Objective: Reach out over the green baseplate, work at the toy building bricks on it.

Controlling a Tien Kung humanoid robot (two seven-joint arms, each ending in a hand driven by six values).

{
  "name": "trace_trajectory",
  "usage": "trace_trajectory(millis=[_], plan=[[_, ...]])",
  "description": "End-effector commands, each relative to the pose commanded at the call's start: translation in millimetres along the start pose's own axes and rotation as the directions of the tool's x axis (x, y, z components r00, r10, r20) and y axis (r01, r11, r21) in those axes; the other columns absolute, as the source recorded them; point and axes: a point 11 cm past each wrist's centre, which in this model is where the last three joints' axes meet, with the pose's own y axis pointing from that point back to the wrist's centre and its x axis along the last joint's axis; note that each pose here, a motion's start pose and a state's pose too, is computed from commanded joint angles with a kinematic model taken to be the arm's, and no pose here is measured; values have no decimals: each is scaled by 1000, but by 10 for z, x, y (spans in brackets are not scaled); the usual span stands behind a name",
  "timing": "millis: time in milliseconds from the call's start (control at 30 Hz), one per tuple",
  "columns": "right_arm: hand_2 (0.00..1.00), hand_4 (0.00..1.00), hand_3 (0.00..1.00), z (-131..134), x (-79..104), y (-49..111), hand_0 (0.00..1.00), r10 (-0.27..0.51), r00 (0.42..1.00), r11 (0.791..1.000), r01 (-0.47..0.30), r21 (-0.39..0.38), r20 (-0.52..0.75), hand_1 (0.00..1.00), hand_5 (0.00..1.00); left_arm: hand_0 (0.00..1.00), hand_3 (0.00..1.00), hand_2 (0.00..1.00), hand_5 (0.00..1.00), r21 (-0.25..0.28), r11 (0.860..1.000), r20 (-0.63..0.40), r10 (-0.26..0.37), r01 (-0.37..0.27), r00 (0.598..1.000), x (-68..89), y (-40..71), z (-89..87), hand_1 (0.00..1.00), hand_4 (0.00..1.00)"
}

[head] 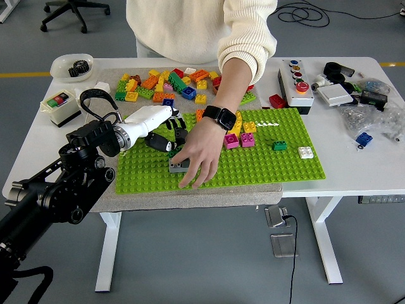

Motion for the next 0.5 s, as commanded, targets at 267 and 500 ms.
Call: trace_trajectory(millis=[267, 500], plan=[[681, 820, 612, 8, 0, 0, 740, 0, 1000, 1000, 0, -2, 5, 644, 530, 638, 535, 537, 121, 10, 1000, 2, 6, -6, 1000, 30, 15, -51, 585, 582], [680, 820, 612, 11, -7, 0, 740, -1, 1000, 1000, 1, -2, 11, 644, 529, 639, 535, 536, 121, 21, 1000, 9, 10, -10, 1000, 49, 44, -115, 586, 582]])
